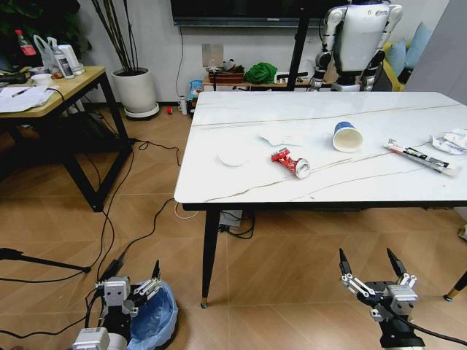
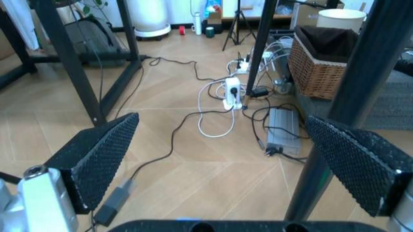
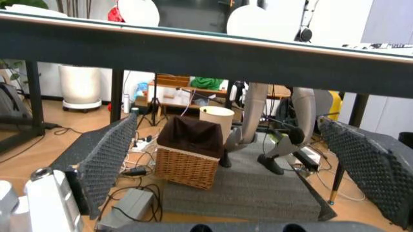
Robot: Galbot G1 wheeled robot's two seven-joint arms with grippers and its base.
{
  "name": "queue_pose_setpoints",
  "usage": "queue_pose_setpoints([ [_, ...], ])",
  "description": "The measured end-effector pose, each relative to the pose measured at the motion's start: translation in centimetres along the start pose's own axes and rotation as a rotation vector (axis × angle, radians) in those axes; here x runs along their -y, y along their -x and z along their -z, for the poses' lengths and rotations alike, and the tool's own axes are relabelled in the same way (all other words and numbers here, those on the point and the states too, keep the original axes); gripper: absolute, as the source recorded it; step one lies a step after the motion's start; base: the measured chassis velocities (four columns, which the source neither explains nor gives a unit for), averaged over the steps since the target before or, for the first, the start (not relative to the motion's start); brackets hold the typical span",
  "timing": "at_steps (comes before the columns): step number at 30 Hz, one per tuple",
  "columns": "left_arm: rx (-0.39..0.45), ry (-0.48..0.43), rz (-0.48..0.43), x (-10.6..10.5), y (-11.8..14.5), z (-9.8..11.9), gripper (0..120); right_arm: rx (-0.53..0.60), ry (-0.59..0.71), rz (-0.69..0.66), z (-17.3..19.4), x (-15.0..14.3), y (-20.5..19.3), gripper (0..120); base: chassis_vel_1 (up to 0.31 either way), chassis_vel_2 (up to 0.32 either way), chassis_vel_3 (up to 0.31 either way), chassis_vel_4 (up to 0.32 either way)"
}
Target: Pick up the trash bin and place the trash from the table into it.
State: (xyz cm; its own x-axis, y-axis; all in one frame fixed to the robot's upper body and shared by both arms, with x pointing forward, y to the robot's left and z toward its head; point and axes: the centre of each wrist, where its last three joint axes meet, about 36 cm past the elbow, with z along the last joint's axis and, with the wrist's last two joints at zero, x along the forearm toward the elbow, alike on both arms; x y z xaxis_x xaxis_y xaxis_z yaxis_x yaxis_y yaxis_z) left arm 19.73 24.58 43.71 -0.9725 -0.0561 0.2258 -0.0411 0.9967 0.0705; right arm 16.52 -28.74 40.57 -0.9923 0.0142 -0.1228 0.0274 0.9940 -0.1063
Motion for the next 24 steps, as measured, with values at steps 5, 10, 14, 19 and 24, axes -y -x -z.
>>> queue_pose_setpoints([
  [5, 0.0, -0.001, 0.001, 0.0, 0.0, 0.0, 100, 0.0, 0.0, 0.0, 0.0, 0.01, 0.01, 100, 0.0, 0.0, 0.0, 0.0],
  [10, 0.0, -0.001, 0.001, 0.0, -0.01, 0.0, 100, 0.001, -0.001, 0.0, 0.0, 0.01, 0.01, 100, 0.0, 0.0, 0.0, 0.0],
  [14, -0.001, -0.001, 0.001, 0.0, -0.03, -0.01, 100, 0.001, -0.001, 0.0, -0.01, 0.02, 0.0, 100, 0.0, 0.0, 0.0, 0.0],
  [19, -0.001, -0.001, 0.002, 0.0, -0.04, 0.0, 100, 0.001, -0.001, 0.0, -0.02, 0.02, -0.01, 100, 0.0, 0.0, 0.0, 0.0],
  [24, 0.0, -0.001, 0.002, -0.01, -0.04, 0.01, 100, 0.0, -0.001, 0.001, -0.03, 0.01, -0.03, 100, 0.0, 0.0, 0.0, 0.0],
])
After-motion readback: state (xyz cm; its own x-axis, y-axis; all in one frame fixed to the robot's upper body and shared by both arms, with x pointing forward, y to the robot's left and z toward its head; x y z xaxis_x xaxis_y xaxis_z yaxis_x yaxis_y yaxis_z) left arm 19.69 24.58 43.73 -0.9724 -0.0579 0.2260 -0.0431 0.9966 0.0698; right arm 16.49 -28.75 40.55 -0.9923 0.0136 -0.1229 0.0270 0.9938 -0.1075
